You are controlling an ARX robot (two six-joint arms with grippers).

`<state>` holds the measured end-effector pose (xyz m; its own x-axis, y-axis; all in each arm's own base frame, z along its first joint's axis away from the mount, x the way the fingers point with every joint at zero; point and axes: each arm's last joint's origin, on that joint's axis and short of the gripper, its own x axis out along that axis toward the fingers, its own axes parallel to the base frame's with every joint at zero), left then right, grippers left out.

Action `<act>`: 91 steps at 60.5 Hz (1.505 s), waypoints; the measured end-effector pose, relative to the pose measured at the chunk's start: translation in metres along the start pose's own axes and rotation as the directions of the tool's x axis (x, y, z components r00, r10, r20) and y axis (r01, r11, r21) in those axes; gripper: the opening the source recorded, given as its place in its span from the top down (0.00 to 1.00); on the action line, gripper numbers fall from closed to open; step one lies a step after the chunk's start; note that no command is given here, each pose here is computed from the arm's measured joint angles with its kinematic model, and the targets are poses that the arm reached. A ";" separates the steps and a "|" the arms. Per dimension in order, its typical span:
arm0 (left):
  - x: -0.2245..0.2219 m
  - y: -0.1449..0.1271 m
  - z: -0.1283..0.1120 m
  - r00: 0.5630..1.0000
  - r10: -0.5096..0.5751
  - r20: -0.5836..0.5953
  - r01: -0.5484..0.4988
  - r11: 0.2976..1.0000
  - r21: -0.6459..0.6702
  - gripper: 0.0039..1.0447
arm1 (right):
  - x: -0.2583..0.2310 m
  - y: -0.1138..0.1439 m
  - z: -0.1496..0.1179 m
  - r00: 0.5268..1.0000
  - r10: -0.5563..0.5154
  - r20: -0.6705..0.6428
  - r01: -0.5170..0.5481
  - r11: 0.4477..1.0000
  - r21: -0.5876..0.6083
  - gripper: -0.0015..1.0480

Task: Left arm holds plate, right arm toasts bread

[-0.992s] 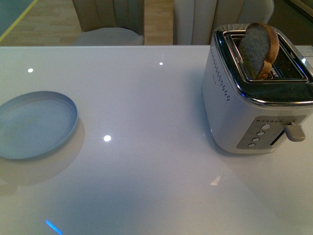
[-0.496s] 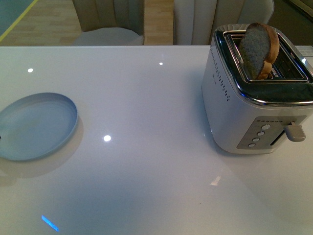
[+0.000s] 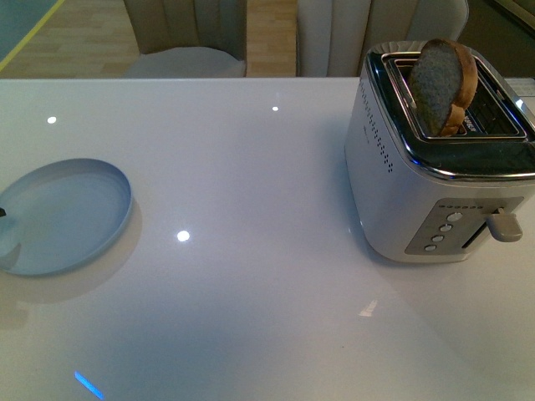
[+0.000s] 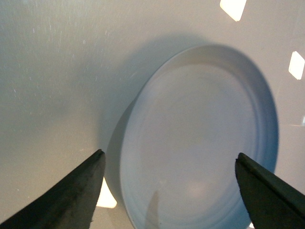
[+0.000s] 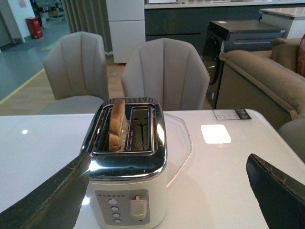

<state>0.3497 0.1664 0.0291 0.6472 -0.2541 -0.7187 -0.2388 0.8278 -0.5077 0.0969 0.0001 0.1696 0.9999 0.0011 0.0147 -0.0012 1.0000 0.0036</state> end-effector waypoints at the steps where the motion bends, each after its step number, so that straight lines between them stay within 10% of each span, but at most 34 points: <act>1: -0.002 -0.002 0.001 1.000 -0.002 0.009 0.002 1.000 0.004 0.14 | 0.000 0.000 0.000 1.000 0.000 0.000 0.000 1.000 0.000 0.08; 43: -0.128 -0.139 -0.048 0.906 -0.300 0.300 0.256 0.950 0.177 0.07 | 0.000 0.000 0.000 1.000 0.000 0.000 0.000 1.000 0.000 0.08; 52: -0.125 -0.137 -0.078 0.733 -0.187 0.654 -0.130 0.905 0.404 0.32 | 0.000 0.000 0.000 1.000 0.000 0.001 0.000 1.000 0.000 0.08; 59: -0.144 -0.147 -0.092 0.650 -0.225 0.726 -0.219 0.859 0.463 0.52 | 0.000 0.000 0.000 1.000 0.000 0.001 0.000 1.000 0.000 0.08; 74: -0.160 -0.152 -0.126 0.657 -0.227 0.719 -0.243 0.839 0.487 0.97 | 0.000 0.000 0.000 1.000 0.000 0.001 0.000 1.000 0.000 0.08; 91: -0.174 -0.159 -0.153 0.655 -0.221 0.723 -0.252 0.838 0.485 0.98 | 0.000 0.000 0.000 1.000 0.000 0.001 0.000 1.000 0.000 0.08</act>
<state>0.1641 0.0030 0.1623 0.9998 0.0122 -0.0154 -0.0124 0.9998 -0.0137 0.0968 0.0001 0.1697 0.9999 0.0008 0.0154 -0.0008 1.0000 0.0036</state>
